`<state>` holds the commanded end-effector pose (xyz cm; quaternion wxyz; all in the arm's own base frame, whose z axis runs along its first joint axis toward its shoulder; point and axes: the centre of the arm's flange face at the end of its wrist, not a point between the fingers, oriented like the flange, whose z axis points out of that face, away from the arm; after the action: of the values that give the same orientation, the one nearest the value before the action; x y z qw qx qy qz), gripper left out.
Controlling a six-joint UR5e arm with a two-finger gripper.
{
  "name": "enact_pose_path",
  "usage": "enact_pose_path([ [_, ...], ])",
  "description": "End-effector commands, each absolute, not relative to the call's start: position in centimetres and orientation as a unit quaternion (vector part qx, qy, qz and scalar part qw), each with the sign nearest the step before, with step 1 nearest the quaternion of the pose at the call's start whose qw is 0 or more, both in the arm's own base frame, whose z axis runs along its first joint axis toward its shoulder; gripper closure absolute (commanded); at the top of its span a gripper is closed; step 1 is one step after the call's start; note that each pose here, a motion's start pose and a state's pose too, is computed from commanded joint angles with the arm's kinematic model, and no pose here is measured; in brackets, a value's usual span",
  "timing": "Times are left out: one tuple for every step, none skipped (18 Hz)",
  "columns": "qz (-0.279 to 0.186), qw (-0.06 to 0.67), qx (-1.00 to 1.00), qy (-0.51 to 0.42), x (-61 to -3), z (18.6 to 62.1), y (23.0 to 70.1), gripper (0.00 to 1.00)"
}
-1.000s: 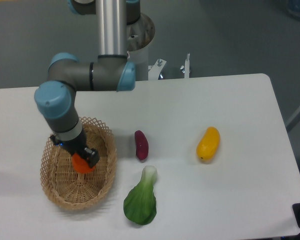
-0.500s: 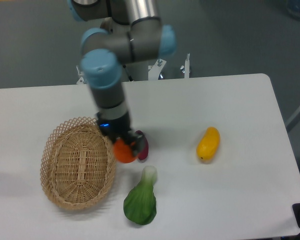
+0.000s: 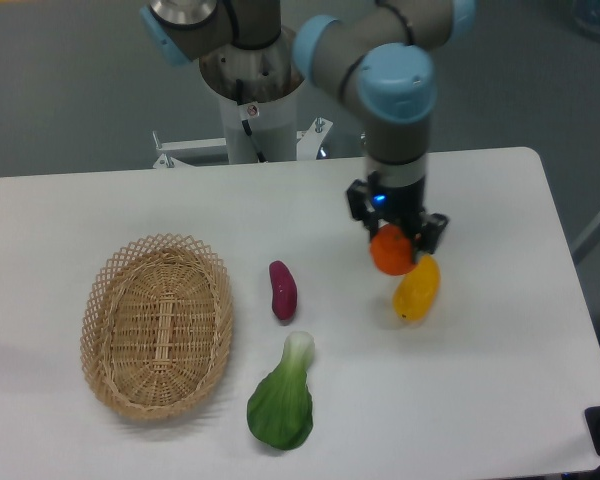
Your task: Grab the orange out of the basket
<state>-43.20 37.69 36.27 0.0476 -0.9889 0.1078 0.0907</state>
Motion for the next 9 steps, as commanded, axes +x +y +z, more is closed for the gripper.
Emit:
enact_pose_path([
  [0.091, 0.048, -0.989, 0.107, -43.25, 36.27, 37.64, 0.32],
  [0.09, 0.048, -0.989, 0.107, -43.25, 36.27, 37.64, 0.32],
  [0.09, 0.048, -0.989, 0.107, -43.22, 36.19, 37.62, 0.32],
  [0.089, 0.05, -0.989, 0.107, -43.15, 36.19, 37.71, 0.32],
  [0.09, 0.051, -0.989, 0.107, -43.17, 36.27, 37.74, 0.32],
  [0.089, 0.051, -0.989, 0.107, -43.25, 36.18, 37.7, 0.32],
  [0.088, 0.051, -0.989, 0.106, -43.27, 36.11, 37.64, 0.32],
  [0.09, 0.052, -0.989, 0.106, -43.28, 36.29, 37.64, 0.32],
  [0.09, 0.052, -0.989, 0.106, -43.28, 36.29, 37.64, 0.32],
])
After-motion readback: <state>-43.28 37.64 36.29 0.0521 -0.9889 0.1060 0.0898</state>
